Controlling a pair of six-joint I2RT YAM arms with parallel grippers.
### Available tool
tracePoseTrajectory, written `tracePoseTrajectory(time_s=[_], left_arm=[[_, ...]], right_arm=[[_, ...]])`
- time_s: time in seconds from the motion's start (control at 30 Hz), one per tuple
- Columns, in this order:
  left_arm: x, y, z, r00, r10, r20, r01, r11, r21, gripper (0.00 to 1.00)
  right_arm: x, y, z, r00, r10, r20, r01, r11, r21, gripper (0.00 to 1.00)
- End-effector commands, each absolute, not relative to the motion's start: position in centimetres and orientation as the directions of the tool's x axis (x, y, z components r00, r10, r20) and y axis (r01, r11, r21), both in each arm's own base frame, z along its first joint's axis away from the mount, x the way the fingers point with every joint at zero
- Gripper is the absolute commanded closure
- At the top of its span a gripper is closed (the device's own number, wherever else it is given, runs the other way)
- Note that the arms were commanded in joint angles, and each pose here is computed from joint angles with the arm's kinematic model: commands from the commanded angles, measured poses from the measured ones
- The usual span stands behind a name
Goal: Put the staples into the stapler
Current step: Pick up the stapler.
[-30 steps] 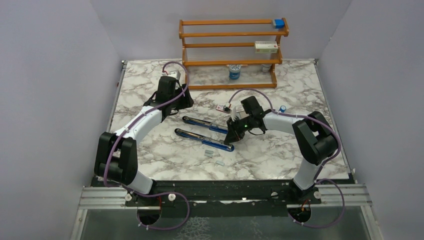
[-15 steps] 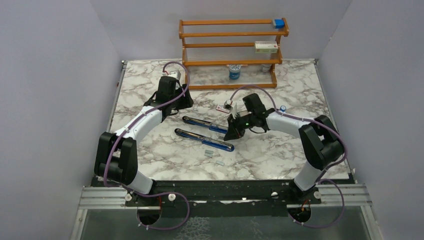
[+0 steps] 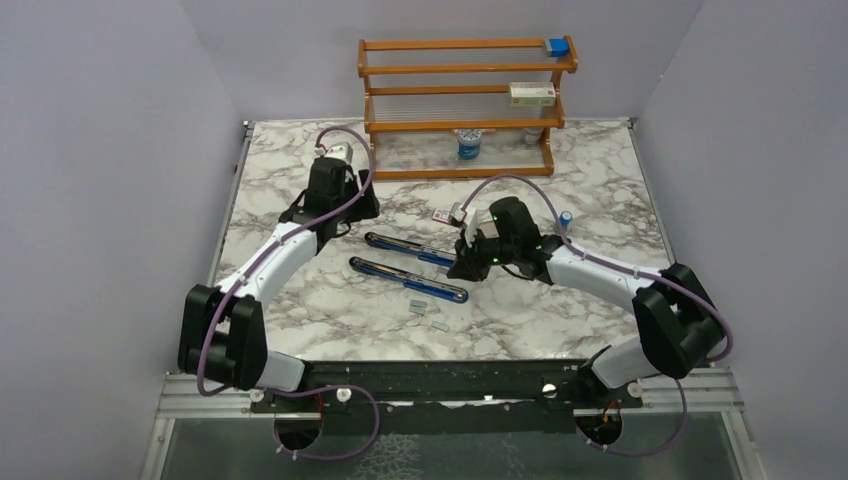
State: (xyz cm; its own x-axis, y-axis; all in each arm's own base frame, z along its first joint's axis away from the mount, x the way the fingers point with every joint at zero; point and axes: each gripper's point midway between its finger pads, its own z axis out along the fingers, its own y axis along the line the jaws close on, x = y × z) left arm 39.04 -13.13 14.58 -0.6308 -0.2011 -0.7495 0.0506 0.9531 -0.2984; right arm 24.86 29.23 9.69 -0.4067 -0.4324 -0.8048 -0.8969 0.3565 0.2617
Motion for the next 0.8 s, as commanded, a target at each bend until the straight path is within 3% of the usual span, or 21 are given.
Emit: tracePoseTrajectory(time_s=[0.0, 0.43, 0.77], left_arm=[[37.5, -12.3, 15.3, -0.595, -0.216, -0.774, 0.041, 0.954, -0.298, 0.28], [35.6, -12.4, 13.4, -0.595, -0.308, -0.742, -0.002, 0.924, -0.382, 0.29], [34.8, -11.5, 11.5, -0.61, -0.3, -0.734, -0.036, 0.935, -0.352, 0.3]], right_arm=[[26.3, 28.9, 10.8, -0.29, -0.429, -0.856, -0.905, 0.413, 0.099, 0.9], [26.3, 28.6, 10.5, -0.161, -0.501, -0.851, -0.894, 0.439, -0.089, 0.9], [26.4, 29.5, 10.8, -0.146, -0.527, -0.837, -0.911, 0.402, -0.094, 0.9]])
